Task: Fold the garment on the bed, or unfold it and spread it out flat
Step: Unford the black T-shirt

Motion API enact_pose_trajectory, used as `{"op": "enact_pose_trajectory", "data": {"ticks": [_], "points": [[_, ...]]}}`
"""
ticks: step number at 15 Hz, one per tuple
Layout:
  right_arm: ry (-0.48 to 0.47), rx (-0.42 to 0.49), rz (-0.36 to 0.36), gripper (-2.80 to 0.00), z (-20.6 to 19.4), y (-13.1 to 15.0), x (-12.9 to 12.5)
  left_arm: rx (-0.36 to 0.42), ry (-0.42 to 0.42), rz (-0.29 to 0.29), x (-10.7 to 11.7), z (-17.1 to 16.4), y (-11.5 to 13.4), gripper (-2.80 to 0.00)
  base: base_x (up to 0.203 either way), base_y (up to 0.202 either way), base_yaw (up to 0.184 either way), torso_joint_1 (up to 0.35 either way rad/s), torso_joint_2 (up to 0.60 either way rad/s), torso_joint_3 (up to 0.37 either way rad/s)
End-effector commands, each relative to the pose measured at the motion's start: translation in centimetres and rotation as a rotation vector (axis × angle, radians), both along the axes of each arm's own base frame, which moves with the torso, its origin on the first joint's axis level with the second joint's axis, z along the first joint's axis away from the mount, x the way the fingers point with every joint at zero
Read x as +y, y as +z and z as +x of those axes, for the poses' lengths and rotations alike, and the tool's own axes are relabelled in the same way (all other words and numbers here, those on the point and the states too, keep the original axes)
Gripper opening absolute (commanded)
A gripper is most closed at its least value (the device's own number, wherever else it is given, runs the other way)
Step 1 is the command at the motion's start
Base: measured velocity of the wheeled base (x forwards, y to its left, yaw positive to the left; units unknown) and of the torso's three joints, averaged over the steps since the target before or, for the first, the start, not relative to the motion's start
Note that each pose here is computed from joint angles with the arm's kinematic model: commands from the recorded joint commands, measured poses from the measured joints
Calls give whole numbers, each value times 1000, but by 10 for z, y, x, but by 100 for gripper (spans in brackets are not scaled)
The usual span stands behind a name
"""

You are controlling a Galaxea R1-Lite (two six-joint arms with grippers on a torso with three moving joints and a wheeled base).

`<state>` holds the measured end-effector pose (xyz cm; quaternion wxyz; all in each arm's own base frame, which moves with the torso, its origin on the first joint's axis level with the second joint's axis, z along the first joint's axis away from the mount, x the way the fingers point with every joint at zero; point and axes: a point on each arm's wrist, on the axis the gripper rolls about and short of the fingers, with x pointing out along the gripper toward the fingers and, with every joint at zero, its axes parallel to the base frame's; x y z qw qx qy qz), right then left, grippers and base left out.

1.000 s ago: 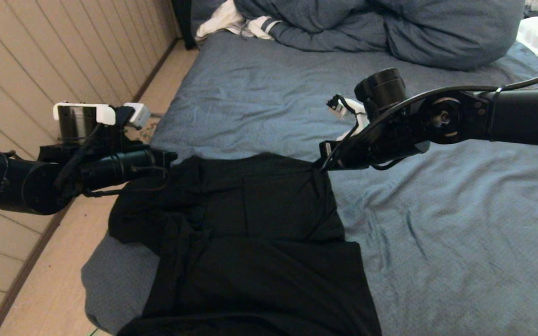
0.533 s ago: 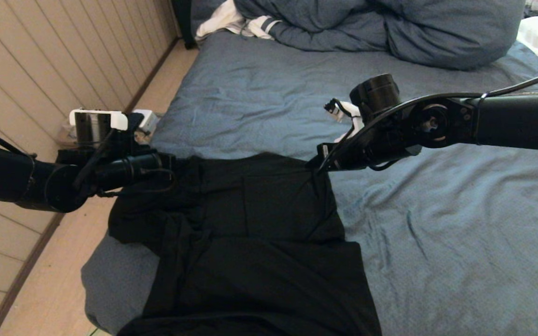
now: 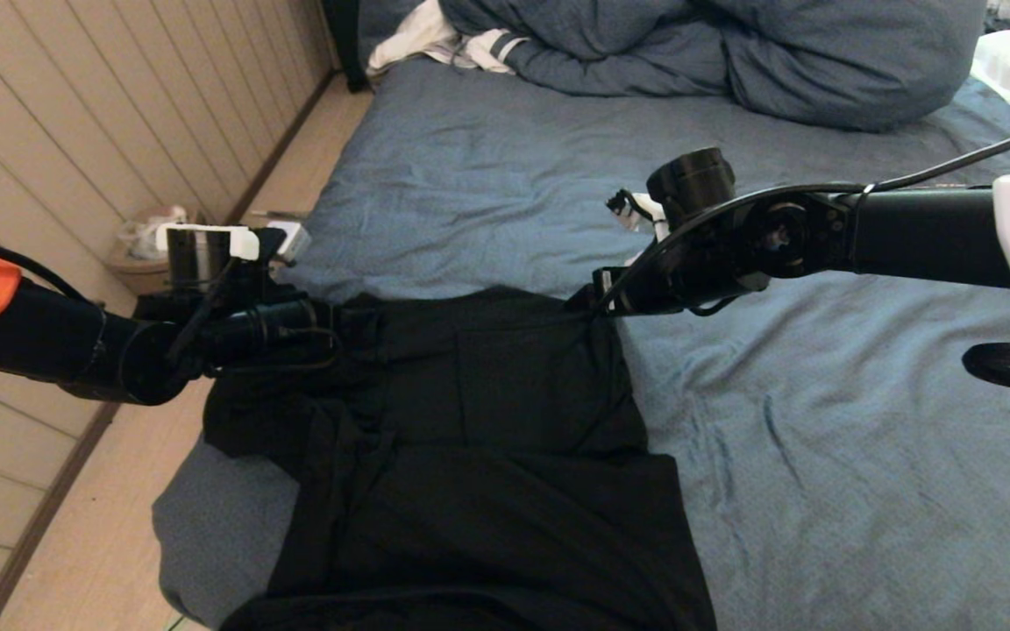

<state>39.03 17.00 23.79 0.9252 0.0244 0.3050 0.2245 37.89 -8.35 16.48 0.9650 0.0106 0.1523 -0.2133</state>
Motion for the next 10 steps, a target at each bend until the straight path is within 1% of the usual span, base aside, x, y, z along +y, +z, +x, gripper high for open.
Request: {"op": "enact_pose_trajectory", "data": {"ticks": [1,4,5,6,10], "points": [[4,25,-12,0,4,-10,3,11,-9,0,-1,1,-5,0,0,0,0,0,0,0],[6,40,-17,0,4,-14,3,17,-12,-1,-2,5,-8,0,0,0,0,0,0,0],[8,48,-22,0,3,-18,5,24,-21,-4,-3,5,-10,-280,0,0,0,0,0,0],[6,52,-23,-280,2,-19,6,30,-27,-4,-3,4,-12,-280,0,0,0,0,0,0],[9,56,-28,-280,4,-22,8,20,-28,-11,-3,2,-7,-280,0,0,0,0,0,0]]}}
